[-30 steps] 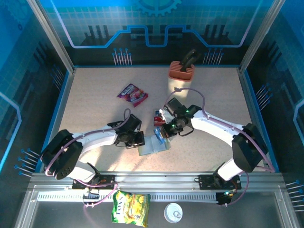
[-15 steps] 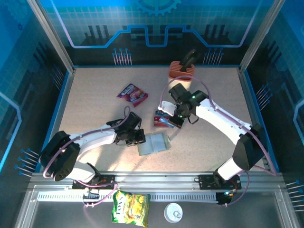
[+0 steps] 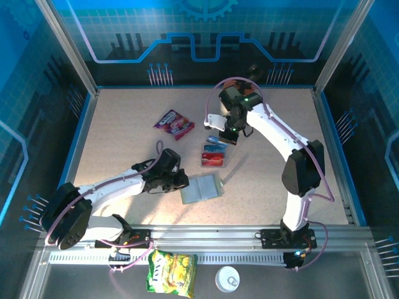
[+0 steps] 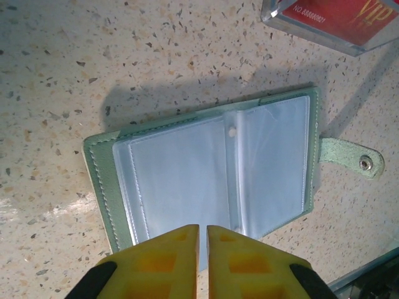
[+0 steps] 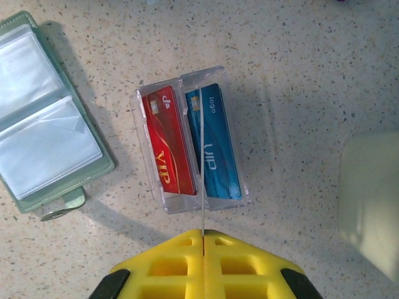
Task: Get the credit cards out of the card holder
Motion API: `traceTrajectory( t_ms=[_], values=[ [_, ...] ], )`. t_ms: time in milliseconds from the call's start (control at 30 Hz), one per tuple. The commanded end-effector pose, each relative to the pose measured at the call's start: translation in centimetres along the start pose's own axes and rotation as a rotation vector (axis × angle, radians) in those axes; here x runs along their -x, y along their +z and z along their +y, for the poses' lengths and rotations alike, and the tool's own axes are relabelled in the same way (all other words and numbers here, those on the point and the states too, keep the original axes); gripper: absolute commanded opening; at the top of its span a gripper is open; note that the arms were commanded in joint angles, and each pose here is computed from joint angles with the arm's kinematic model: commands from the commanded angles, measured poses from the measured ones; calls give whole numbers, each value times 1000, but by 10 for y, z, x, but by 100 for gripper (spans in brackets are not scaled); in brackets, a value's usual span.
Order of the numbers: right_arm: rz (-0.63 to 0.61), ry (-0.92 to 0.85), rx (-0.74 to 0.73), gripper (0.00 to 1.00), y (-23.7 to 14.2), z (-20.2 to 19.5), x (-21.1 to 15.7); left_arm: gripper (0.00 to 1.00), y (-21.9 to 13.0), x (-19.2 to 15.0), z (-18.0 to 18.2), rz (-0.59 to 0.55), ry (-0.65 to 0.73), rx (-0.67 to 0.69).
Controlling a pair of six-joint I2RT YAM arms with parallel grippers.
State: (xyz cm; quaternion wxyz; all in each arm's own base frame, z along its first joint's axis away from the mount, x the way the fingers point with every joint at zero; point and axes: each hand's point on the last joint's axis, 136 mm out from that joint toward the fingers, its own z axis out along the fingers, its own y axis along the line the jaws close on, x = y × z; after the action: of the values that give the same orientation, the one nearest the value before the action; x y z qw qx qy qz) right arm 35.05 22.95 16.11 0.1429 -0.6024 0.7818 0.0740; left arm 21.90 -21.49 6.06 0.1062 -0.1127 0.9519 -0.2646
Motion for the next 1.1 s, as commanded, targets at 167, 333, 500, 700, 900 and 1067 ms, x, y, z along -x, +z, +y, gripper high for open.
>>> traceTrajectory(
  t_ms=[167, 333, 500, 700, 900, 1067],
  values=[
    [48, -45, 58, 1, 27, -9, -1, 12, -5, 5, 1, -40, -23, -7],
    [64, -53, 76, 1, 44, -12, -3, 13, -6, 3, 5, -40, -25, 6],
    [73, -50, 110, 2, 55, -7, -7, 13, -7, 2, 9, -46, -34, 7],
    [54, -30, 86, 17, 47, -9, -3, 13, -7, 0, 11, -48, -40, 7],
    [-17, 6, 58, 20, 25, -4, 8, 11, -5, -2, 13, -33, -34, 14],
    [-81, 119, 50, 20, 13, 6, 18, 9, -3, -6, 25, -27, -47, 57]
  ],
)
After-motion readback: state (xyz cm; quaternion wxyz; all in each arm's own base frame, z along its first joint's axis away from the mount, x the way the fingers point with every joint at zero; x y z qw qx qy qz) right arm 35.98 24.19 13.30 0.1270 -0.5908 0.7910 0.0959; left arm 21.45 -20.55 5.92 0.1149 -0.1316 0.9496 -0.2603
